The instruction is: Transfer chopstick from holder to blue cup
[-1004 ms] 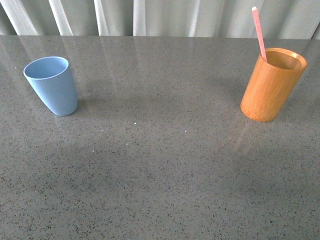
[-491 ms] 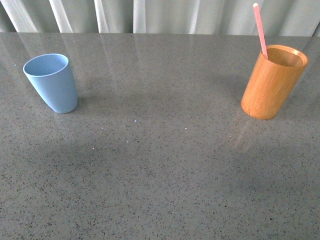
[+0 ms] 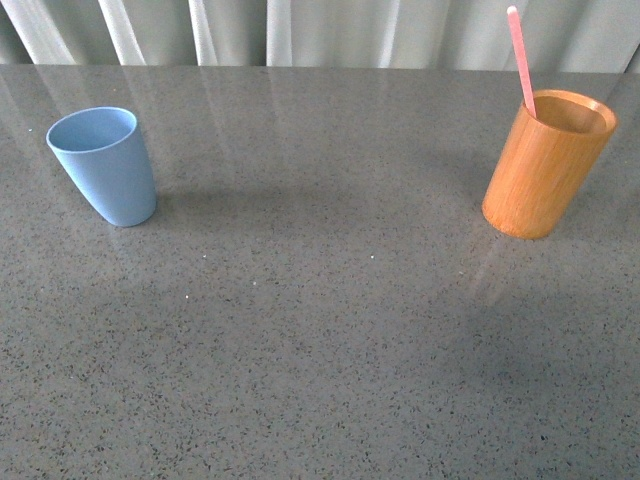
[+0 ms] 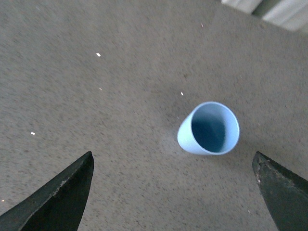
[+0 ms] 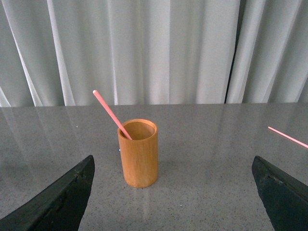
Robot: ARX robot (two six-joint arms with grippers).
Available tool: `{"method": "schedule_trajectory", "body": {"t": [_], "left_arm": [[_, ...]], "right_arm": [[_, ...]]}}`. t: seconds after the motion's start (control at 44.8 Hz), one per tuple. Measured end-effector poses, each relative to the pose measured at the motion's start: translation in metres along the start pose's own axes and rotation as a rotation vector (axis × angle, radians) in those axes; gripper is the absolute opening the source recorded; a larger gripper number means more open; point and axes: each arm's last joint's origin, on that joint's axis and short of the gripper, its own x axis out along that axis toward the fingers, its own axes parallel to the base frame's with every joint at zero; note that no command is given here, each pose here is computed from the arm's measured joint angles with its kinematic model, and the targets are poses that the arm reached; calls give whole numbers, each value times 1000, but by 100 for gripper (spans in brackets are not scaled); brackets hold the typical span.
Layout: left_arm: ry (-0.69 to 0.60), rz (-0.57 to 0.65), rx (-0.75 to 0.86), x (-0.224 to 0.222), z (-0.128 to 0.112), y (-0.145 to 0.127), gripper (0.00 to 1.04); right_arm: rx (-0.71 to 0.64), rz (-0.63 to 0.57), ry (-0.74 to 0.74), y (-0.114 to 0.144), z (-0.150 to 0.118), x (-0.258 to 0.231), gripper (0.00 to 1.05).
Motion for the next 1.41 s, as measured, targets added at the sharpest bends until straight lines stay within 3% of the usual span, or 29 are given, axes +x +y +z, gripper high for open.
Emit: {"method": "schedule_trajectory", "body": {"t": [0.156, 0.379, 1.227, 1.405], "left_arm": [[148, -14, -14, 46, 3, -17, 98], [232, 7, -11, 89, 1, -28, 98], [359, 52, 11, 181, -29, -49, 98], [388, 57, 26, 190, -36, -55, 65]], "right_arm": [[0, 0, 0, 0, 0, 0, 95], [0, 0, 0, 0, 0, 0, 95], [0, 0, 0, 0, 0, 0, 95], [0, 0, 0, 0, 0, 0, 95]]}}
